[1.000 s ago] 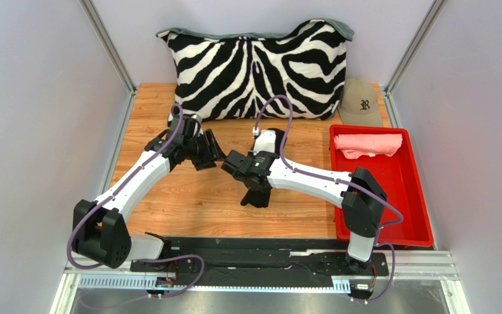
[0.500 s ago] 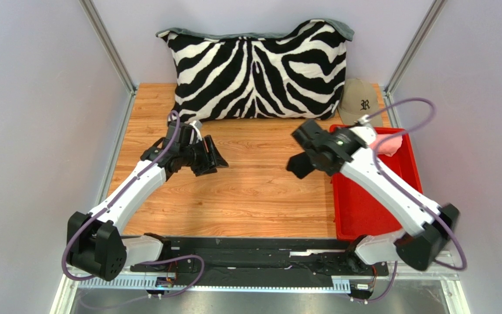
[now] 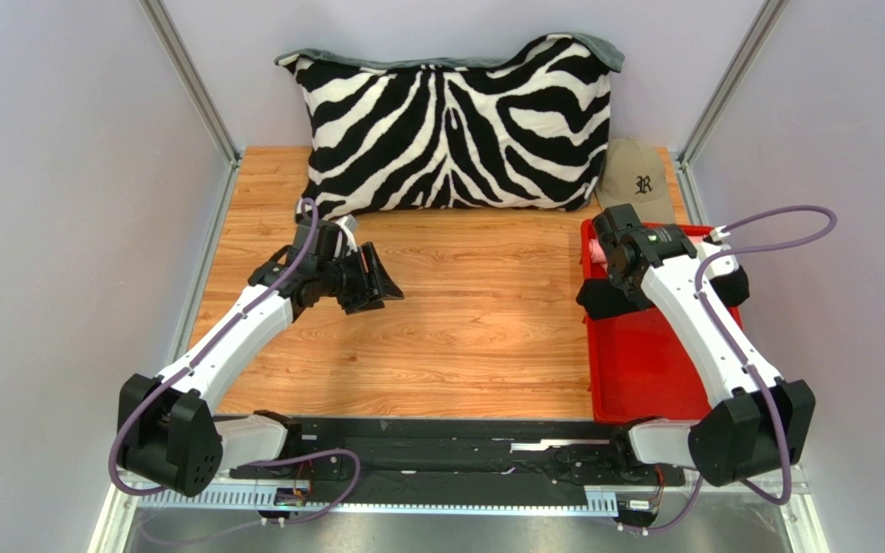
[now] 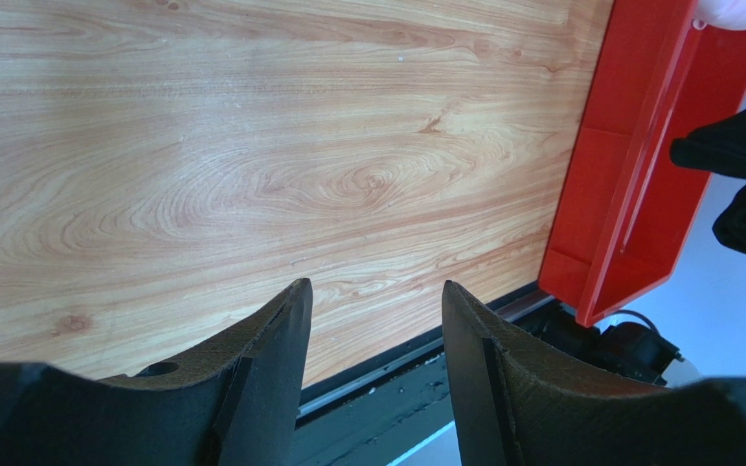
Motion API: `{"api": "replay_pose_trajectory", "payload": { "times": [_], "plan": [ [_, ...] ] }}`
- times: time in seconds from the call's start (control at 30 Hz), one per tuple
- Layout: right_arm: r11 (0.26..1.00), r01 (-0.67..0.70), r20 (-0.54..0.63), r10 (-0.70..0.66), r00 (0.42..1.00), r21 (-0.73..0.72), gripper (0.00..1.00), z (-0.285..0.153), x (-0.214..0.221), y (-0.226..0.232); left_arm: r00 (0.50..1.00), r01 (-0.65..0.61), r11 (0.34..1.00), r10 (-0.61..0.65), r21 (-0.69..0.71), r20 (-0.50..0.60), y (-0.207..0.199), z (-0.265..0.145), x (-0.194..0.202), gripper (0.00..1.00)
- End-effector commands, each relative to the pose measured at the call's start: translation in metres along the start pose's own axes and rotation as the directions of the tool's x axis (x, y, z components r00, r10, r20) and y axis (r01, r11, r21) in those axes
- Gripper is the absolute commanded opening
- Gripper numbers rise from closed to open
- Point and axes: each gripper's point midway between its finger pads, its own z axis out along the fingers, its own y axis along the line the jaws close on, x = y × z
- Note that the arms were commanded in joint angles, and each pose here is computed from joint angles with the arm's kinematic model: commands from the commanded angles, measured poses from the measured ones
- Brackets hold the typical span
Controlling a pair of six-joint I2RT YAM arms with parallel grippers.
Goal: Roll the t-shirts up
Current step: Place the T-shirt in the bin.
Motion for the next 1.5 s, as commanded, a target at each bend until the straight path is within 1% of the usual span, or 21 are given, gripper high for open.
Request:
{"api": "replay_pose_trajectory", "payload": {
  "times": [0.0, 0.1, 0.23, 0.37, 0.43, 0.7, 0.73, 0.77, 0.87, 0.9, 0.93, 1.0, 1.03, 1.23, 1.3, 1.4, 1.47],
  "plan": [
    [0.936, 0.229, 0.021, -0.243, 0.97, 0.266, 0.0, 0.004, -0.031, -0.075, 0.998, -0.051, 0.998, 0.05, 0.041, 0.028, -0.008, -0.007, -0.004, 0.6],
    [0.928, 0.243, 0.021, -0.259, 0.966, 0.284, 0.0, 0.005, -0.04, -0.085, 0.998, -0.055, 0.998, 0.053, 0.036, 0.033, -0.007, -0.007, -0.005, 0.6],
    [0.909, 0.3, 0.0, -0.314, 0.949, 0.288, 0.0, 0.004, -0.044, -0.103, 0.999, -0.047, 0.998, 0.046, 0.04, 0.024, -0.007, -0.004, -0.004, 0.6],
    [0.892, 0.338, -0.025, -0.347, 0.938, 0.3, 0.0, 0.006, -0.037, -0.115, 0.999, -0.042, 0.998, 0.041, 0.043, 0.017, -0.007, -0.002, -0.003, 0.6],
    [0.872, 0.367, -0.04, -0.375, 0.926, 0.323, 0.0, 0.011, -0.032, -0.119, 0.999, -0.039, 0.998, 0.038, 0.044, 0.016, -0.007, -0.001, -0.003, 0.6],
    [0.831, 0.433, -0.125, -0.416, 0.901, 0.35, 0.0, 0.038, 0.003, -0.09, 0.999, -0.035, 0.999, 0.035, 0.035, 0.012, -0.006, 0.002, -0.005, 0.59],
    [0.835, 0.427, -0.126, -0.41, 0.903, 0.345, 0.0, 0.042, 0.007, -0.083, 0.999, -0.035, 0.999, 0.034, 0.031, 0.013, -0.005, 0.002, -0.005, 0.59],
    [0.815, 0.45, -0.143, -0.428, 0.892, 0.364, 0.0, 0.048, 0.013, -0.081, 0.999, -0.034, 0.999, 0.034, 0.029, 0.014, -0.004, 0.003, -0.005, 0.59],
    [0.815, 0.441, -0.162, -0.41, 0.897, 0.377, 0.0, 0.06, 0.024, -0.074, 0.999, -0.031, 0.999, 0.031, 0.025, 0.006, -0.003, 0.005, -0.005, 0.59],
    [0.806, 0.454, -0.178, -0.418, 0.891, 0.381, 0.0, 0.066, 0.028, -0.073, 0.999, -0.034, 0.999, 0.034, 0.025, 0.01, -0.004, 0.005, -0.007, 0.59],
    [0.821, 0.437, -0.172, -0.402, 0.899, 0.367, 0.0, 0.072, 0.032, -0.066, 0.999, -0.033, 0.999, 0.033, 0.022, 0.009, -0.004, 0.005, -0.007, 0.59],
    [0.822, 0.44, -0.198, -0.394, 0.898, 0.361, 0.0, 0.08, 0.04, -0.064, 0.999, -0.037, 0.999, 0.037, 0.022, 0.012, -0.005, 0.005, -0.009, 0.59],
    [0.842, 0.415, -0.193, -0.369, 0.909, 0.344, 0.0, 0.085, 0.043, -0.056, 0.999, -0.036, 0.999, 0.036, 0.023, 0.01, -0.005, 0.006, -0.009, 0.59],
    [0.898, 0.344, -0.182, -0.303, 0.935, 0.275, 0.0, 0.103, 0.053, -0.029, 0.999, -0.036, 0.999, 0.037, 0.023, -0.003, -0.005, 0.011, -0.01, 0.59],
    [0.91, 0.325, -0.197, -0.281, 0.94, 0.257, 0.0, 0.109, 0.057, -0.024, 0.999, -0.035, 0.999, 0.035, 0.024, 0.0, -0.005, 0.012, -0.011, 0.59],
    [0.944, 0.266, -0.174, -0.233, 0.957, 0.197, 0.0, 0.119, 0.06, -0.004, 0.999, -0.036, 0.999, 0.036, 0.031, 0.002, -0.007, 0.012, -0.012, 0.59],
    [0.953, 0.251, -0.163, -0.224, 0.961, 0.169, 0.0, 0.121, 0.06, 0.005, 0.999, -0.034, 0.998, 0.034, 0.044, 0.0, -0.009, 0.012, -0.012, 0.59]
  ]
}}
